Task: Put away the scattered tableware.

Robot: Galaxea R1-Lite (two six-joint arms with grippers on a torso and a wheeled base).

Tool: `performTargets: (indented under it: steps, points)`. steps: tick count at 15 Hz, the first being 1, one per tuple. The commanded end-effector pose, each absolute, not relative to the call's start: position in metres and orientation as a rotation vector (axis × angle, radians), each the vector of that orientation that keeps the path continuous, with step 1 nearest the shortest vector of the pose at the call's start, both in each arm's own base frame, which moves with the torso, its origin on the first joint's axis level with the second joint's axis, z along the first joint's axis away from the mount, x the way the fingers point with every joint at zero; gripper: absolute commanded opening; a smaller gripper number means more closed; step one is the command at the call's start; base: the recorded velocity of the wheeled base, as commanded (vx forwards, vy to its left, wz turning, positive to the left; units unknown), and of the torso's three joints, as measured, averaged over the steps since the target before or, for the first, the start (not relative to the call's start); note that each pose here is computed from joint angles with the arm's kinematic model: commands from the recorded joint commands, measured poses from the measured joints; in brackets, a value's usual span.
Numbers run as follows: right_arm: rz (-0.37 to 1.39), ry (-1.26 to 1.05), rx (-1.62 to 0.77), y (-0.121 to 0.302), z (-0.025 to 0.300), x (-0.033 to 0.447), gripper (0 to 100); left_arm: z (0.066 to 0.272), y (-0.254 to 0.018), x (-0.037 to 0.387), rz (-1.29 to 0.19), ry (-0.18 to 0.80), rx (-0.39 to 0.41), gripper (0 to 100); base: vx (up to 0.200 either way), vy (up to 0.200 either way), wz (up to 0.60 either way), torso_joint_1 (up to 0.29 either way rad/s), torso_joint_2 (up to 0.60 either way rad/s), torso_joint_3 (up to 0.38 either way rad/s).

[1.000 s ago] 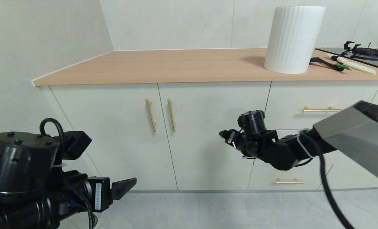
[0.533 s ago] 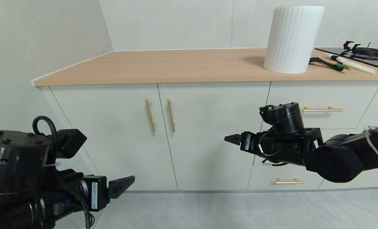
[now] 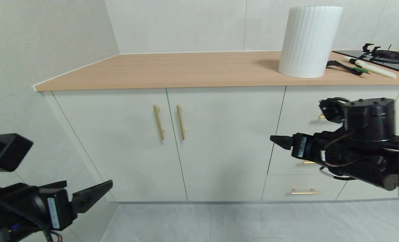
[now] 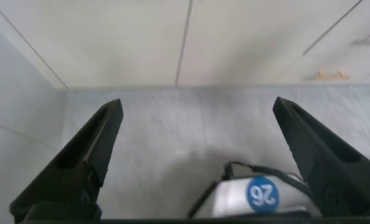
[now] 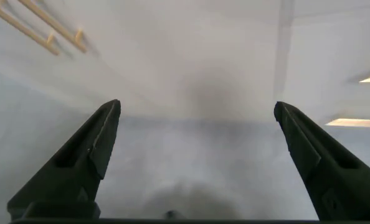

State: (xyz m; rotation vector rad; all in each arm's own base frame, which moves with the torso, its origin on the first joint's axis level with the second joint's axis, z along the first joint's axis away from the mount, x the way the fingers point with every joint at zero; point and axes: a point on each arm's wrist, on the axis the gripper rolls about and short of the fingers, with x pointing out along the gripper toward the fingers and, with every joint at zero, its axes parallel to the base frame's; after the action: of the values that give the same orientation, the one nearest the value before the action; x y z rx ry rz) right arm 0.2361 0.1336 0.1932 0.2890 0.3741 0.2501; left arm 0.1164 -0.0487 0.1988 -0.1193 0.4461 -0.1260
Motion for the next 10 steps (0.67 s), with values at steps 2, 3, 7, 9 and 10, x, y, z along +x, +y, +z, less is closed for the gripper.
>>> performTargets:
  steps: [2, 3, 7, 9, 10]
  points:
    - [0.211, 0.150, 0.201, 0.076, 0.212, 0.145, 100, 0.191, -0.010, 0.044, -0.097, 0.199, -0.042, 100, 0.000, 0.000, 0.00, 0.000, 0.00, 0.000]
    - [0.177, 0.063, 0.178, 0.050, 0.212, 0.112, 100, 0.185, -0.002, 0.024, -0.066, 0.122, 0.012, 100, 0.000, 0.000, 0.00, 0.000, 0.00, 0.000]
    - [0.011, -0.154, 0.112, 0.010, 0.210, 0.054, 100, 0.179, 0.008, -0.009, 0.025, -0.045, 0.006, 100, 0.000, 0.000, 0.00, 0.000, 0.00, 0.000]
    - [-0.038, -0.246, 0.025, 0.000, 0.201, 0.024, 100, 0.178, 0.010, -0.023, 0.064, -0.116, -0.009, 100, 0.000, 0.000, 0.00, 0.000, 0.00, 0.000]
    - [-0.061, -0.260, -0.002, -0.002, 0.196, 0.018, 100, 0.178, 0.010, -0.025, 0.068, -0.130, -0.012, 100, 0.000, 0.000, 0.00, 0.000, 0.00, 0.000]
